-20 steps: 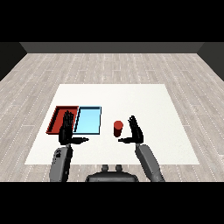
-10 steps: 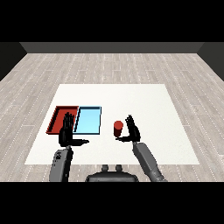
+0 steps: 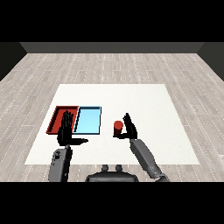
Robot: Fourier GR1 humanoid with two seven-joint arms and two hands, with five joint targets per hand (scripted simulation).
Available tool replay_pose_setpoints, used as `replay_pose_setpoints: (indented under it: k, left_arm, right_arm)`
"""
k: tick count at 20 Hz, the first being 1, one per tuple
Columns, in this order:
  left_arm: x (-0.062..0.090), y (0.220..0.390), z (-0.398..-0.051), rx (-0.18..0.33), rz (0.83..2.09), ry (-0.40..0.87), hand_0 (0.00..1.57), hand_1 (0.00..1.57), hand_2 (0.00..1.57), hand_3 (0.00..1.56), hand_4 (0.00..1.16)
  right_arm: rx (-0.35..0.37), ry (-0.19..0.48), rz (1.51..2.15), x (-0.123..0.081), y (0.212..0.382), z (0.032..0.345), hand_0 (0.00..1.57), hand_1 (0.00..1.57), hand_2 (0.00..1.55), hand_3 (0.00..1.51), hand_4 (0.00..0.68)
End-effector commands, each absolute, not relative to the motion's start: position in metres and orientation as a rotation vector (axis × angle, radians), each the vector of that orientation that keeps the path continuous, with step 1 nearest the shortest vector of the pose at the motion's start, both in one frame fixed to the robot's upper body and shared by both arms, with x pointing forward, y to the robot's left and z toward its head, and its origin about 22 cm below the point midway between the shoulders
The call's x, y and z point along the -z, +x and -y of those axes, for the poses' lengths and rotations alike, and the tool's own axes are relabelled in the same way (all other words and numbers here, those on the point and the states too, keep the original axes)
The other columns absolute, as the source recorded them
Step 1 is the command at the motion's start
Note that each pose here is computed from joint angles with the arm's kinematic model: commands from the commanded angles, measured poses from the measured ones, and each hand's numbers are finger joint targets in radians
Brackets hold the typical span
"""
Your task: Pick the red can and put it in the red box
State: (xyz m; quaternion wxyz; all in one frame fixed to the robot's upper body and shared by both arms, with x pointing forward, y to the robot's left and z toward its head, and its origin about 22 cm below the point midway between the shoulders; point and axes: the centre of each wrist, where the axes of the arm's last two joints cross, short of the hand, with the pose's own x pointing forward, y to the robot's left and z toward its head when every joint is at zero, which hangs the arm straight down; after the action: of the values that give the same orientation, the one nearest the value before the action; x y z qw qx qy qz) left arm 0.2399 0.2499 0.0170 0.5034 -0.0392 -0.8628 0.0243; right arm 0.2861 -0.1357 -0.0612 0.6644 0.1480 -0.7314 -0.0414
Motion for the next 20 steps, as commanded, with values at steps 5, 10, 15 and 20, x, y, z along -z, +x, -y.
replay_pose_setpoints:
  k: [5,10,15,20]
  left_arm:
    - [-0.015,0.246,-0.262,-0.061,2.093,-0.093,0.00,0.00,0.00,0.00,0.00]
    - [-0.026,0.249,-0.256,-0.049,2.071,-0.082,0.00,0.00,0.00,0.00,0.00]
    - [0.004,0.230,-0.260,-0.064,2.084,-0.099,0.00,0.00,0.00,0.00,0.00]
    - [-0.014,0.234,-0.246,-0.069,2.098,-0.083,0.00,0.00,0.00,0.00,0.00]
  right_arm:
    - [0.096,0.312,1.646,0.072,0.297,0.121,0.00,0.00,0.00,0.00,0.000]
    - [0.077,0.326,1.631,0.063,0.293,0.124,0.00,0.00,0.00,0.00,0.000]
    - [0.084,0.336,1.617,0.072,0.294,0.113,0.00,0.00,0.00,0.00,0.000]
    - [0.082,0.334,1.623,0.057,0.302,0.105,0.00,0.00,0.00,0.00,0.000]
